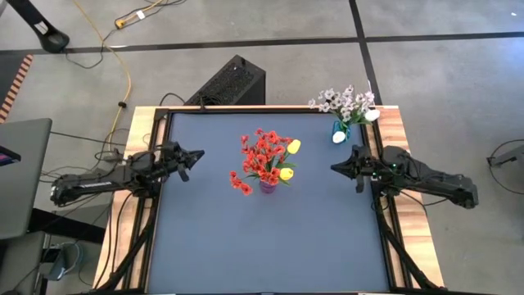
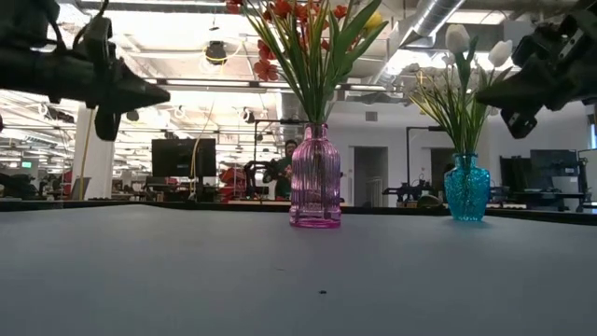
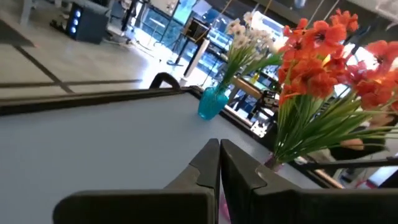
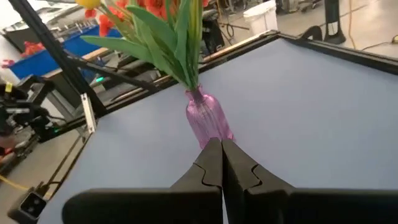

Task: Sort flowers into vase by color
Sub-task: Return to Home Position

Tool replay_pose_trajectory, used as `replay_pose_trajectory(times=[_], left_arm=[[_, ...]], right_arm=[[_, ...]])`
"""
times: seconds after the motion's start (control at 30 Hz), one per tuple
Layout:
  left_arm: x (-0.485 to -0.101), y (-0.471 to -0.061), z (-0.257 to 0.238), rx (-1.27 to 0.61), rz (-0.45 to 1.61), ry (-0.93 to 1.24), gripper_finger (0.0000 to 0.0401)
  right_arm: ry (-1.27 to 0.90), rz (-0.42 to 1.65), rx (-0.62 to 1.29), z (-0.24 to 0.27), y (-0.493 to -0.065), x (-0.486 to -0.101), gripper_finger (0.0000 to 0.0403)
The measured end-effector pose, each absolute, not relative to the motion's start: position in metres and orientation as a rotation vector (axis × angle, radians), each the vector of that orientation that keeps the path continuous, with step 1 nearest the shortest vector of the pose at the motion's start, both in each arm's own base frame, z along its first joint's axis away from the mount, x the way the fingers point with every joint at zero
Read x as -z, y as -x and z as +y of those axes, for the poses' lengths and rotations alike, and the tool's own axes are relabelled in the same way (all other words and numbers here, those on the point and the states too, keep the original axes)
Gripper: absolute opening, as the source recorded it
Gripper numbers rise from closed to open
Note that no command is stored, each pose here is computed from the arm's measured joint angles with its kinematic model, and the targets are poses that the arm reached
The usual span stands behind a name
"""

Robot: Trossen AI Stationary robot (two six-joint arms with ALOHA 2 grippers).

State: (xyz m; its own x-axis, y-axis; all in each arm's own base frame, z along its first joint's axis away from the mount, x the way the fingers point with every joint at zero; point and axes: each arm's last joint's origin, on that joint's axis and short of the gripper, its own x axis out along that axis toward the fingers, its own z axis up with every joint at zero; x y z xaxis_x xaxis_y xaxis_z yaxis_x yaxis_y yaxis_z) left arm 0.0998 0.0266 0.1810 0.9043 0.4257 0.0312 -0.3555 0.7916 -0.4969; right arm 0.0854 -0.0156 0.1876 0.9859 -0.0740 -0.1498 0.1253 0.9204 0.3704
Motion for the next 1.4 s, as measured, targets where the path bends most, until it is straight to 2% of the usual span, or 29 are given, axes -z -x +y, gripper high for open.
replay_pose_trajectory(times=[0.3, 0.5, 0.63, 0.87, 1.03, 1.13, 1.3, 1.4], left_arm=[[-0.167, -0.101, 0.028, -0.459, -0.12, 0.534, 0.0], [-0.167, -0.101, 0.028, -0.469, -0.119, 0.548, 0.0], [-0.166, -0.101, 0.028, -0.476, -0.087, 0.421, 0.0], [-0.166, -0.101, 0.028, -0.487, -0.042, 0.233, 0.0], [-0.167, -0.1, 0.028, -0.501, -0.048, 0.217, 0.0], [-0.166, -0.1, 0.028, -0.502, -0.037, 0.221, 0.0], [-0.164, -0.1, 0.028, -0.504, -0.02, 0.222, 0.0], [-0.163, -0.1, 0.028, -0.504, -0.014, 0.221, 0.0]], right_arm=[[-0.308, 0.114, 0.111, -0.018, -0.086, -0.189, 0.002], [-0.173, 0.085, 0.121, -0.02, -0.086, -0.193, 0.002], [-0.091, 0.077, 0.141, -0.02, -0.086, -0.194, 0.002], [-0.125, 0.177, 0.152, -0.022, -0.091, -0.185, 0.0021], [-0.283, 0.225, 0.209, -0.024, -0.096, -0.181, 0.0031], [-0.256, 0.183, 0.201, -0.024, -0.1, -0.185, 0.003], [-0.084, 0.073, 0.238, -0.025, -0.103, -0.197, 0.0016], [-0.091, 0.058, 0.237, -0.025, -0.103, -0.196, 0.0016]])
